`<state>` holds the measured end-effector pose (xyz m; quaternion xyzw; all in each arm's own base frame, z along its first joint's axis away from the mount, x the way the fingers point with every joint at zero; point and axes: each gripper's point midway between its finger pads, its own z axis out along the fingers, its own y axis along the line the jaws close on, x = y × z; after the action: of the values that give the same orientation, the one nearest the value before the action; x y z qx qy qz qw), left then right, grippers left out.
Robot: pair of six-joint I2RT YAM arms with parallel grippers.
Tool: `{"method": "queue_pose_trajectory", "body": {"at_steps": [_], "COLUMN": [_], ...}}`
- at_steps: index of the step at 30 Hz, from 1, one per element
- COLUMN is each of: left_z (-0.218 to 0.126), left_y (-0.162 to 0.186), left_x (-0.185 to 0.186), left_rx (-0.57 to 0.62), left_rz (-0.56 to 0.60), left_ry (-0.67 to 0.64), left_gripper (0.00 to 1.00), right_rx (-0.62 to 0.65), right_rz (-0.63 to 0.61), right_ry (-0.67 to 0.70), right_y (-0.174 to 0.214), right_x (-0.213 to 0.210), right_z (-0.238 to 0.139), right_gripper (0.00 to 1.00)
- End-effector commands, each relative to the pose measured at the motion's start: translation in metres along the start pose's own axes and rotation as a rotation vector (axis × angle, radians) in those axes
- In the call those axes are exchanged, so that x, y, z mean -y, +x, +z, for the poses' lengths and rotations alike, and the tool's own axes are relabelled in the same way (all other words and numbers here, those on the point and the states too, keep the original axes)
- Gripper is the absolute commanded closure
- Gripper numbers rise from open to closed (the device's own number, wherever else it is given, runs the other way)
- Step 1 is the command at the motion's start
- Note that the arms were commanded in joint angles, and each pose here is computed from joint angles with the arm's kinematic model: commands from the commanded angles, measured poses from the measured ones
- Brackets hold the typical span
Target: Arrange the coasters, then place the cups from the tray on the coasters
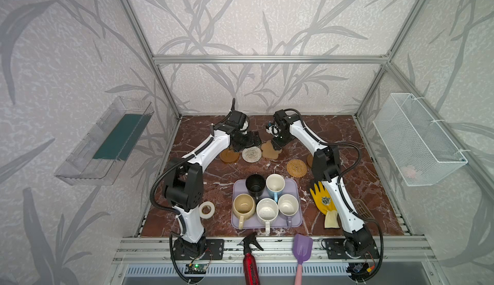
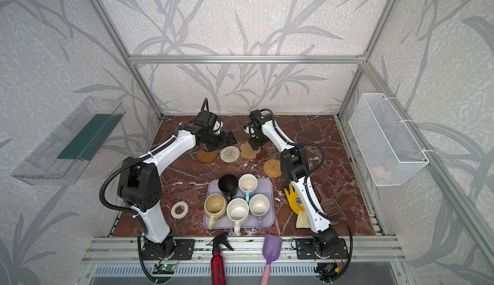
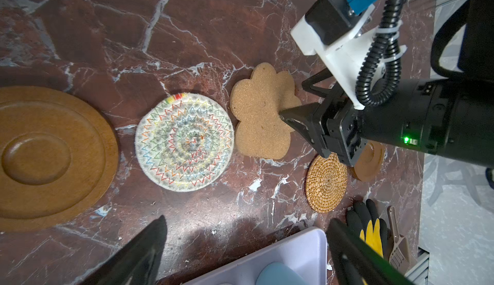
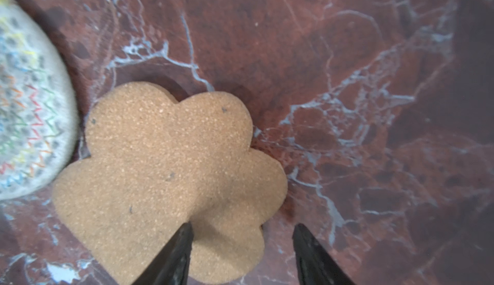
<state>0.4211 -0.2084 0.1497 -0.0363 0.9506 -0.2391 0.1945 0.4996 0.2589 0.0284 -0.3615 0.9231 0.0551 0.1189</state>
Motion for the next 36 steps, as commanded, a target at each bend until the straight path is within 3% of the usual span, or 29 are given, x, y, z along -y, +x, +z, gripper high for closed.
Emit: {"method": "queue_pose_trajectory", "body": {"at_steps": [1, 8, 14, 17, 19, 28, 36], "left_z": [-0.015, -0.015, -0.024, -0.036, -0.045, -0.084, -0.088], "left_y": [-0.001, -0.002, -0.008, -0.009, -0.009, 0.015, 0.062], "left_x": [0.004, 0.004, 0.013, 0.023, 0.029, 0.075, 0.117], "left_rx": [0.026, 0.027, 0.047, 0.065, 0.079, 0.072, -0.001], "left_rz": [0.0, -0.001, 0.002, 0.016, 0.028, 0.102, 0.19], "left_ry": [0.013, 0.017, 0.042, 0.066, 0.083, 0.214, 0.329], "left_gripper": [0.04, 0.04, 0.04, 0.04, 0.03, 0.01, 0.01], "right_rx": [0.036, 0.075, 0.161, 0.177, 0.177, 0.265, 0.341], "right_rz": [-0.012, -0.006, 0.033, 0.053, 0.074, 0.175, 0.342], "right_ry": [0.02, -0.008, 0.006, 0.036, 0.072, 0.085, 0.035], "right_y": [-0.005, -0.015, -0.03, -0.027, -0.021, 0.028, 0.095], "right_x": [0.005, -0.001, -0.005, -0.008, -0.008, -0.035, -0.059], "right_z": [-0.032, -0.043, -0.087, -0.114, -0.13, -0.19, -0.2], "right_gripper": [0.39, 0.36, 0.32, 0.2, 0.02, 0.01, 0.01]}}
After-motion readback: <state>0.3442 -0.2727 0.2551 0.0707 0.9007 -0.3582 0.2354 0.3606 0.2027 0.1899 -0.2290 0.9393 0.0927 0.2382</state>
